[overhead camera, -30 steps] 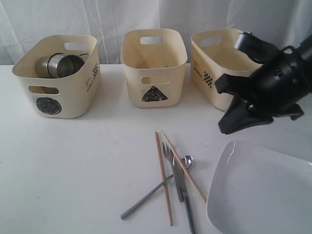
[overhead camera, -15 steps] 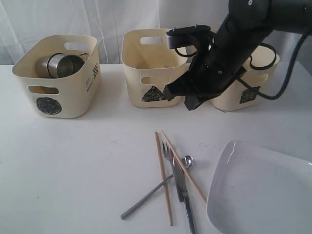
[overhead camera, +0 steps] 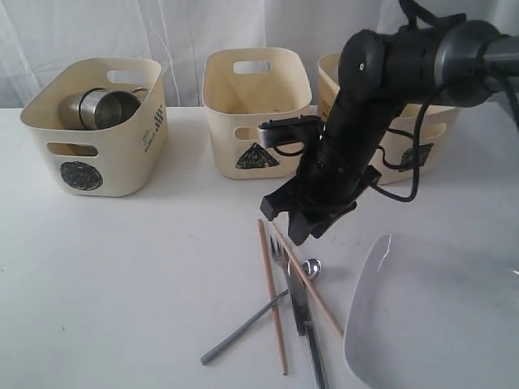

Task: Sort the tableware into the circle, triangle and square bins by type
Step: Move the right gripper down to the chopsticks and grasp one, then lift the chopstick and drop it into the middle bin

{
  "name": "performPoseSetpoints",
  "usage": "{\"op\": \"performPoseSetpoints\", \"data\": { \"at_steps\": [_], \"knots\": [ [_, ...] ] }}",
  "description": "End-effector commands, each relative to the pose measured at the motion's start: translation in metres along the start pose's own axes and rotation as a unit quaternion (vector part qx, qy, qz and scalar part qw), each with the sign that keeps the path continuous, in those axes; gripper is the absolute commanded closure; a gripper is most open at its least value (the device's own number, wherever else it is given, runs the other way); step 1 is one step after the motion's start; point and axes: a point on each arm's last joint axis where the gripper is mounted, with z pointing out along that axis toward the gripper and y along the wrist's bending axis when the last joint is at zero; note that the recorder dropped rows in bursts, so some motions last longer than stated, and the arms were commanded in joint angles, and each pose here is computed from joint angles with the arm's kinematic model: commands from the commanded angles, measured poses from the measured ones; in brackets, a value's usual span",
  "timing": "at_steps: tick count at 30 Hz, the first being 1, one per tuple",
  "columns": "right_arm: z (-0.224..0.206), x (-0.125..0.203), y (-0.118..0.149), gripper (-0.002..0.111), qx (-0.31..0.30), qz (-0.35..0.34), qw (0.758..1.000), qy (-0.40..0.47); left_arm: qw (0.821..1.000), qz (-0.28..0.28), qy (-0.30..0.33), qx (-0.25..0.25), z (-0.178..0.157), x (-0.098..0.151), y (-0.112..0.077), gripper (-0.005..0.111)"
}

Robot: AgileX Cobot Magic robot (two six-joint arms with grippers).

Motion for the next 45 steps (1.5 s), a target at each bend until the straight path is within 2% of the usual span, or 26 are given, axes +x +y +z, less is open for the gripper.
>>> {"op": "performPoseSetpoints", "data": {
  "at_steps": [1, 7, 19, 21, 24, 25, 30, 32, 34, 39, 41, 42, 45],
  "knots": [
    [0.012, -0.007, -0.002, 0.076, -0.010, 0.007, 1.000, -0.013, 1.000, 0.001, -0.001, 0.002, 0.000, 0.001, 0.000, 0.107],
    [0.034, -0.010, -0.005, 0.076, -0.025, 0.020, 0.999, -0.005, 1.000, 0.001, -0.001, 0.002, 0.000, 0.001, 0.000, 0.107],
    [0.071, -0.018, -0.017, 0.080, -0.009, 0.030, 0.999, -0.023, 1.000, 0.001, -0.001, 0.002, 0.000, 0.001, 0.000, 0.107],
    [0.072, -0.019, -0.017, 0.084, -0.007, 0.030, 0.999, -0.029, 1.000, 0.001, -0.001, 0.002, 0.000, 0.001, 0.000, 0.107],
    [0.072, -0.021, -0.018, 0.099, -0.004, 0.032, 0.999, -0.042, 1.000, 0.001, -0.001, 0.002, 0.000, 0.001, 0.000, 0.107],
    [0.072, -0.023, -0.018, 0.108, -0.002, 0.039, 0.998, -0.050, 1.000, 0.001, -0.001, 0.002, 0.000, 0.001, 0.000, 0.107],
    [0.064, -0.028, -0.013, 0.108, -0.025, 0.065, 0.996, -0.060, 1.000, 0.001, -0.001, 0.002, 0.000, 0.001, 0.000, 0.107],
    [0.045, -0.036, -0.004, 0.108, -0.058, 0.079, 0.992, -0.083, 1.000, 0.001, -0.001, 0.002, 0.000, 0.001, 0.000, 0.107],
    [0.003, -0.052, 0.008, 0.108, -0.083, 0.066, 0.984, -0.140, 1.000, 0.001, -0.001, 0.002, 0.000, 0.001, 0.000, 0.107],
    [-0.085, -0.080, 0.019, 0.108, -0.085, 0.030, 0.956, -0.278, 1.000, 0.001, -0.001, 0.002, 0.000, 0.001, 0.000, 0.107],
    [-0.119, -0.090, 0.008, 0.108, -0.062, 0.033, 0.931, -0.358, 1.000, 0.001, -0.001, 0.002, 0.000, 0.001, 0.000, 0.107],
    [-0.133, -0.097, -0.004, 0.108, -0.040, 0.046, 0.909, -0.412, 1.000, 0.001, -0.001, 0.002, 0.000, 0.001, 0.000, 0.107],
    [-0.146, -0.102, -0.024, 0.108, -0.012, 0.073, 0.877, -0.476, 1.000, 0.001, -0.001, 0.002, 0.000, 0.001, 0.000, 0.107]
  ]
}}
